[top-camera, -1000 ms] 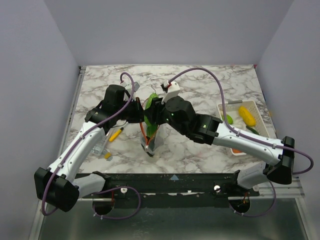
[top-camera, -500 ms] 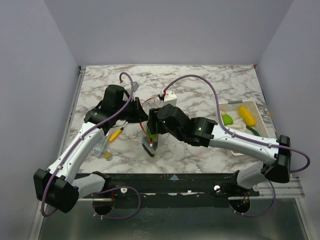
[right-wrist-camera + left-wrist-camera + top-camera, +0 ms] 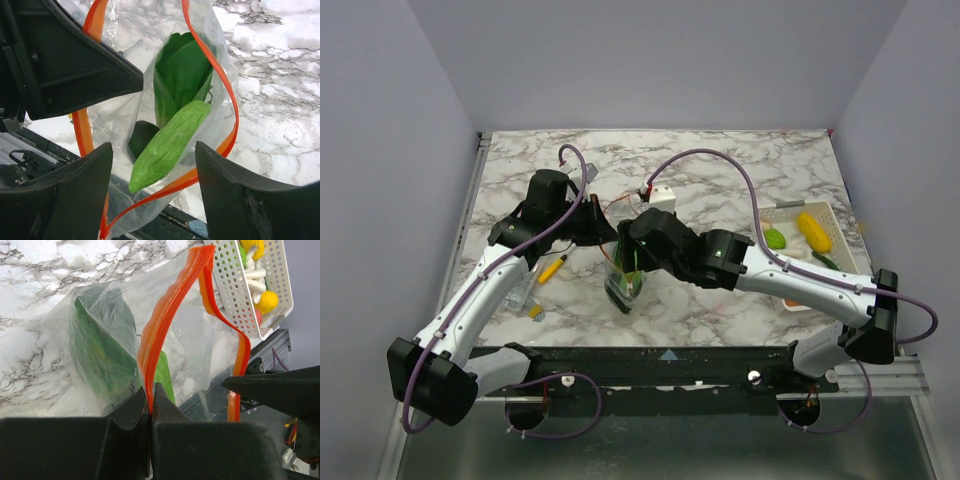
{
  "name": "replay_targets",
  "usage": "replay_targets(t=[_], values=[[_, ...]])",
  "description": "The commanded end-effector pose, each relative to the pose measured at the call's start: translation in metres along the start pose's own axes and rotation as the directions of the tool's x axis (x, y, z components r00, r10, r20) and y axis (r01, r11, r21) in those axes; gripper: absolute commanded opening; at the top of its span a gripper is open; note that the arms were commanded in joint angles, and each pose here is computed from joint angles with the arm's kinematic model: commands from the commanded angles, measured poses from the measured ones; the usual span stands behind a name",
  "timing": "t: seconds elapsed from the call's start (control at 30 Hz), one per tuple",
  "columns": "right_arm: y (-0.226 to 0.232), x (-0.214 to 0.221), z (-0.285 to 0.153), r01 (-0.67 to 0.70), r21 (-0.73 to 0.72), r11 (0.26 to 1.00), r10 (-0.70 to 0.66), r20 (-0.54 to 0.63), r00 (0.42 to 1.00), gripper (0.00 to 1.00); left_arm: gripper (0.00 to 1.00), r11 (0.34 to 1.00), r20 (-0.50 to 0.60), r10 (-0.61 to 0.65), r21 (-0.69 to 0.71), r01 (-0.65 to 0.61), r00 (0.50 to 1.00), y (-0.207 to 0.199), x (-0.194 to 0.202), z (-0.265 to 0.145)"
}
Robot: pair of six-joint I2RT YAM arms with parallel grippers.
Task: Place the food in the zip-top bag and seal the zipper
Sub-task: Place the fake vegetable in the zipper food storage bag.
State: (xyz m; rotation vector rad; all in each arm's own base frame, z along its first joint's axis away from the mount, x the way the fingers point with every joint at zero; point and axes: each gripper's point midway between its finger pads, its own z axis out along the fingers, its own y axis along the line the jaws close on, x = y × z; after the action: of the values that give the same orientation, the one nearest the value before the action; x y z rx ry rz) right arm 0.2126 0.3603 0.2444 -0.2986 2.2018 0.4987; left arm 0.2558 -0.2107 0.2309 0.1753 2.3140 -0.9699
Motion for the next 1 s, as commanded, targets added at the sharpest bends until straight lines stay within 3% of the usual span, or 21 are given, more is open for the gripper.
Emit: replay_targets(t=[0.0, 0.17, 0.43, 0.73, 0.87, 0.97], values=[[-0.001, -0.015, -0.016, -0.027, 0.004, 1.000, 0.027, 0.029, 0.999, 0.70, 0.00, 1.000, 0.032, 0.026, 0.008, -0.026, 0.999, -0.004, -0.005, -0.004], [-0.018, -0.039, -0.037, -0.061, 0.066, 0.996, 0.054, 0.111, 0.992, 0.65, 0.00, 1.000, 0.028, 0.023, 0.010, -0.024, 0.999, -0.004, -0.004, -0.003], [-0.092, -0.073, -0.081, -0.187, 0.265, 0.946, 0.104, 0.297, 0.949, 0.66, 0.00, 1.000, 0.020, 0.018, 0.014, -0.018, 1.000, -0.004, -0.003, -0.002], [-0.257, -0.049, -0.094, -0.451, 0.483, 0.751, 0.334, 0.313, 0.889, 0.73, 0.00, 1.000, 0.011, 0.014, 0.016, -0.015, 1.000, -0.004, -0.002, 0.000], [-0.319, -0.002, -0.095, -0.505, 0.602, 0.619, 0.453, 0.251, 0.855, 0.78, 0.00, 1.000, 0.005, 0.011, 0.021, -0.012, 1.000, -0.004, -0.001, 0.001], [-0.355, 0.037, -0.100, -0.572, 0.646, 0.505, 0.579, 0.239, 0.780, 0.78, 0.00, 1.000, 0.004, 0.012, 0.023, -0.012, 1.000, -0.005, -0.001, 0.001]])
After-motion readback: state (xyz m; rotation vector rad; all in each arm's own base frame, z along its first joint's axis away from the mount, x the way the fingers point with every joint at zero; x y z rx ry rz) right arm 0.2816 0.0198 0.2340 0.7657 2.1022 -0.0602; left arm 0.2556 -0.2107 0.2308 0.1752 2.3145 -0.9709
